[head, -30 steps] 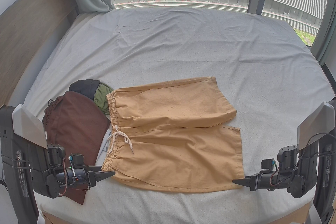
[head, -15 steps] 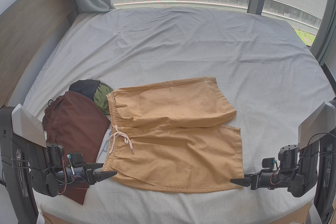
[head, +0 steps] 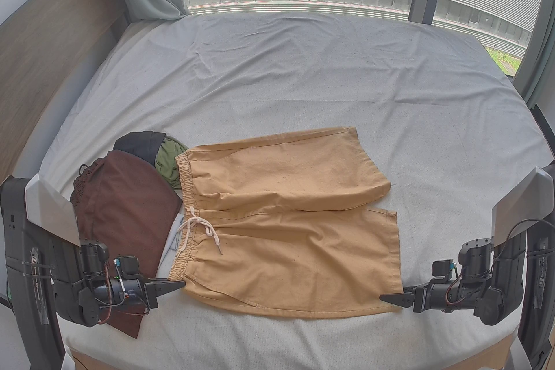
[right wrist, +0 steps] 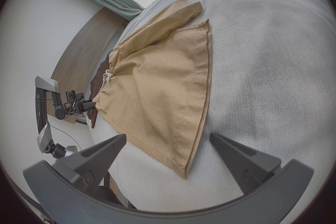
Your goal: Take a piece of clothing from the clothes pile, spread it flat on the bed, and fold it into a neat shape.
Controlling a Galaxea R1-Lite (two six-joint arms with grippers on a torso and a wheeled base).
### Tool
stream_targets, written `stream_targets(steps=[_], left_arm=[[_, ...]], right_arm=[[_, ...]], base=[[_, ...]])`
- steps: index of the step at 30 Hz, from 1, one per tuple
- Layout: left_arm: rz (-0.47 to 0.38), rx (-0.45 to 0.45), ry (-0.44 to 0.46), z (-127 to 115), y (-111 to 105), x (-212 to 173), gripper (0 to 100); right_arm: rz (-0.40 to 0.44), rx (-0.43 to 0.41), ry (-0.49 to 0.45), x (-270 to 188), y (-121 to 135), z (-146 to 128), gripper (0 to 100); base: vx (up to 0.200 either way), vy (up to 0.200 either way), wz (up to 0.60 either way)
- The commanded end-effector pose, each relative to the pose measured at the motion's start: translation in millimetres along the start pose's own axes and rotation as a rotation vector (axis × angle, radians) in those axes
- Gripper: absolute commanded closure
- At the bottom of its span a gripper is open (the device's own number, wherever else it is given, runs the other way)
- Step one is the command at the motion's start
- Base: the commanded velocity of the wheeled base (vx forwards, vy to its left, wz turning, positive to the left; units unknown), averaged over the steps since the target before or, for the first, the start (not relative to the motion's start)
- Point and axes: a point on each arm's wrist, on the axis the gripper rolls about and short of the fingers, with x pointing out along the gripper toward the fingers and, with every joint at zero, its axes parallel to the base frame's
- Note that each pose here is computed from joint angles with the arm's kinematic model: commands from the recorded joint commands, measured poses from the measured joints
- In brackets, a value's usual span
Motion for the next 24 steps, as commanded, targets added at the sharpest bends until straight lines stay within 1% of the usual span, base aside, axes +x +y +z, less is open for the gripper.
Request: stream_targets(steps=[1, 5, 7, 9, 17, 18, 24], left_arm=[[-0.001, -0.005, 0.004, -1.6, 1.0, 0.9, 100], [-0.003, -0.005, 0.005, -1.6, 0.7, 1.2, 100], [-0.004, -0.003, 0.006, -1.7, 0.5, 1.5, 100], [-0.004, 0.0, 0.005, -1.3, 0.3, 1.4, 100], [-0.006, 0.001, 0.005, -1.4, 0.4, 2.0, 100], [-0.006, 0.0, 0.006, -1.7, 0.2, 1.8, 100], [-0.006, 0.0, 0.006, -1.8, 0.6, 2.1, 100]], right_arm=[[0.002, 0.0, 0.004, 0.9, 0.2, -0.8, 0], [0.013, -0.004, 0.01, 1.8, 1.8, -1.2, 0], [0.04, -0.004, 0.018, 2.1, 2.6, -1.7, 0], [0.047, -0.003, 0.021, 2.2, 2.6, -2.1, 0], [0.042, 0.006, 0.034, 1.7, 2.1, -5.2, 0], [0.042, 0.005, 0.036, 1.8, 2.0, -5.5, 100], [0.04, 0.014, 0.047, 2.7, 0.8, -7.9, 100]], base=[[0.0, 0.0, 0.0], [0.0, 0.0, 0.0], [0.0, 0.0, 0.0], [0.0, 0.0, 0.0], [0.0, 0.0, 0.0], [0.0, 0.0, 0.0], [0.0, 0.0, 0.0]])
